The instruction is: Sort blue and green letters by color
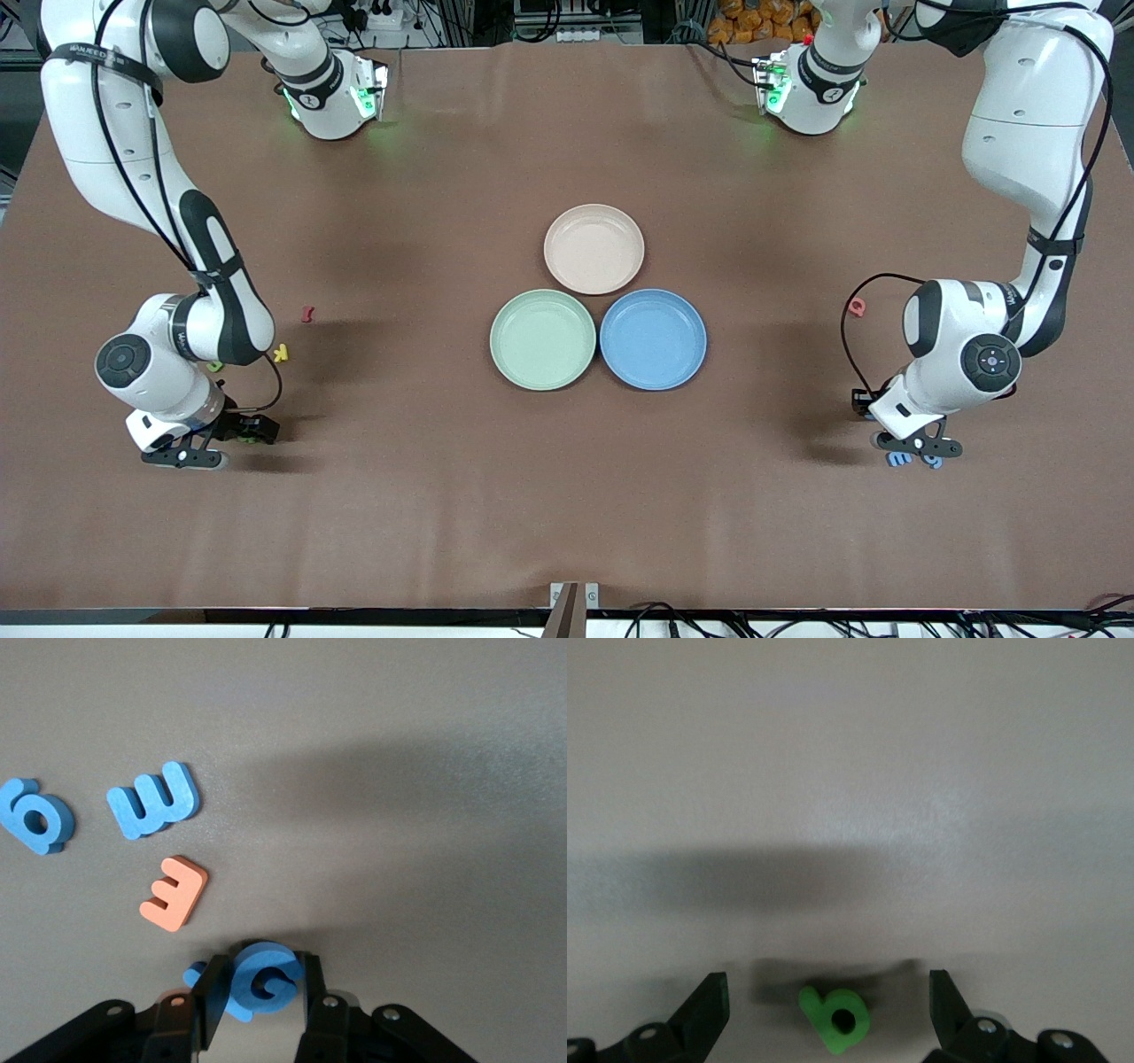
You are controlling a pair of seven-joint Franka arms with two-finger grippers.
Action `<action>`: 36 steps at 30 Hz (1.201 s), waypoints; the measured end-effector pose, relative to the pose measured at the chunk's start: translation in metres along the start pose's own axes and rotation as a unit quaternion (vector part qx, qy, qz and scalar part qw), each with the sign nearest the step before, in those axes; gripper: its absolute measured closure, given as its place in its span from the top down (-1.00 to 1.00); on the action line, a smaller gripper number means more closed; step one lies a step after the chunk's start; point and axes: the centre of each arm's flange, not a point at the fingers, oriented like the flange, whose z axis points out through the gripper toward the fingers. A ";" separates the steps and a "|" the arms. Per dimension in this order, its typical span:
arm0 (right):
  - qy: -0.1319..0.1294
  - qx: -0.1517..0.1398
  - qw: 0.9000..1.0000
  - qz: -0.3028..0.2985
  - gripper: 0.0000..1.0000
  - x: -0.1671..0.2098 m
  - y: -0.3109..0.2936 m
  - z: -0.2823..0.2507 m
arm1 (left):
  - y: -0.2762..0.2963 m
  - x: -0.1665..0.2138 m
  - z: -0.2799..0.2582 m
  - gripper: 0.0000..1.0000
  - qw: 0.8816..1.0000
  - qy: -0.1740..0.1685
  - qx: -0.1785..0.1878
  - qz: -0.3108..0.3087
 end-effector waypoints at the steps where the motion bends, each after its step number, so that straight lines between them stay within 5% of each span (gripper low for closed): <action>1: 0.000 0.000 1.000 0.000 1.00 -0.001 0.000 0.000 | 0.001 0.001 -0.001 -0.24 1.000 0.001 0.000 0.000; 12: -0.005 0.000 1.000 0.002 1.00 -0.006 0.002 -0.002 | 0.018 0.012 -0.036 -0.24 1.000 0.019 0.001 -0.012; 19: -0.006 0.000 1.000 0.002 0.96 -0.007 0.003 -0.002 | 0.080 0.014 -0.059 -0.24 0.999 0.011 -0.004 -0.051; 25: -0.003 0.001 1.000 0.001 0.46 -0.006 0.001 -0.006 | 0.142 0.007 -0.075 -0.24 0.997 -0.013 -0.021 -0.078; 28: -0.003 0.001 1.000 0.000 0.45 -0.006 0.001 -0.006 | 0.170 0.003 -0.083 -0.23 0.995 -0.020 -0.030 -0.095; 36: 0.002 -0.005 1.000 -0.007 -0.34 -0.003 0.004 -0.013 | 0.240 -0.010 -0.101 -0.20 0.989 -0.029 -0.056 -0.132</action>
